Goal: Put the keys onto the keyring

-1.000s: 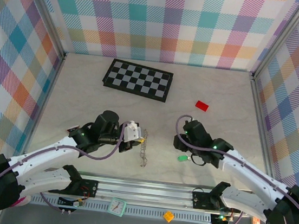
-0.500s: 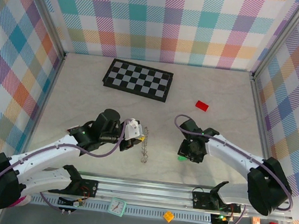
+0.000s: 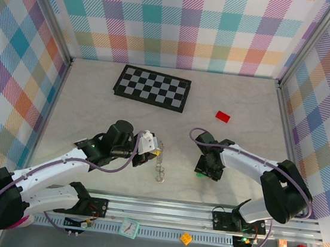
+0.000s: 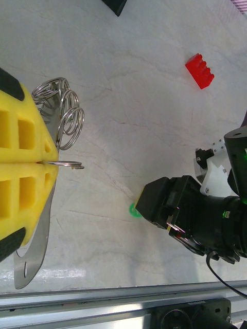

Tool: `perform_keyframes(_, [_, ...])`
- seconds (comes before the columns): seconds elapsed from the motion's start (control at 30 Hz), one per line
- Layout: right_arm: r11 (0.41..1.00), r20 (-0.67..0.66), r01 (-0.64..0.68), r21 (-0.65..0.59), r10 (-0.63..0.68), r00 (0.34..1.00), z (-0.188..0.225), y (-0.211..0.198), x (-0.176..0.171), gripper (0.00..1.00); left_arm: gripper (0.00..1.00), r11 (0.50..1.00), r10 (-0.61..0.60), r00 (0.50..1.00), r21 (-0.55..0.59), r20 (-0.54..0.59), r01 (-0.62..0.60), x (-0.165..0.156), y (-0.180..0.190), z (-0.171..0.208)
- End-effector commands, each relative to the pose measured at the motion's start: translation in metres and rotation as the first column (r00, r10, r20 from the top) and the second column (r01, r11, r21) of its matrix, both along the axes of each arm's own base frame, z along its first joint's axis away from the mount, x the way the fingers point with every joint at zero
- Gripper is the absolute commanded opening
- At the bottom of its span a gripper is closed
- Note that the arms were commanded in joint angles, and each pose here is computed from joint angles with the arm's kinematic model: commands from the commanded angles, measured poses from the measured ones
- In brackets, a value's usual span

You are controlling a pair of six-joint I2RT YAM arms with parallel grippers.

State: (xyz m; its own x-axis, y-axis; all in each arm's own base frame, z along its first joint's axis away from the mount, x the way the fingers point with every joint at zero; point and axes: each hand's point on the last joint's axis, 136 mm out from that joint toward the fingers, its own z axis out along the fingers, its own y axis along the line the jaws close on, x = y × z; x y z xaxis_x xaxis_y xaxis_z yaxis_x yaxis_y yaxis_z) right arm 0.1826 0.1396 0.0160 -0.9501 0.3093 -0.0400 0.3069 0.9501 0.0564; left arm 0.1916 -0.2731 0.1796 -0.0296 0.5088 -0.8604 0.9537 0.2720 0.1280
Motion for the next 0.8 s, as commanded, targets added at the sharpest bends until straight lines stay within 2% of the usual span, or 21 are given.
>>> perform_keyframes(0.0, [1.0, 0.014, -0.006, 0.014, 0.006, 1.0, 0.0, 0.004, 0.007, 0.49, 0.0, 0.999, -0.001, 0.999, -0.041, 0.033, 0.002, 0.004, -0.007, 0.02])
perform_keyframes(0.23, [0.964, 0.137, -0.183, 0.193, 0.158, 0.978, 0.02, 0.049, 0.033, 0.46, 0.0, 0.999, 0.003, 1.0, -0.037, 0.026, -0.002, 0.004, -0.007, 0.018])
perform_keyframes(0.3, [0.954, 0.182, -0.219, 0.204, 0.183, 0.966, 0.028, 0.053, 0.038, 0.47, 0.0, 0.999, 0.004, 1.0, -0.037, 0.025, -0.003, 0.004, -0.007, 0.017])
perform_keyframes(0.43, [0.977, 0.206, -0.195, 0.087, 0.174, 0.963, 0.034, 0.028, 0.042, 0.56, 0.0, 0.999, 0.005, 1.0, -0.039, 0.025, -0.004, 0.004, -0.007, 0.018])
perform_keyframes(0.57, [0.987, 0.11, -0.142, -0.079, 0.15, 0.982, 0.028, -0.005, 0.032, 0.56, 0.0, 0.999, 0.004, 1.0, -0.042, 0.026, -0.002, 0.005, -0.008, 0.018])
perform_keyframes(0.77, [0.979, 0.073, -0.196, -0.048, 0.199, 0.977, 0.021, 0.003, 0.028, 0.46, 0.0, 0.999, 0.002, 1.0, -0.04, 0.024, -0.001, 0.004, -0.008, 0.016])
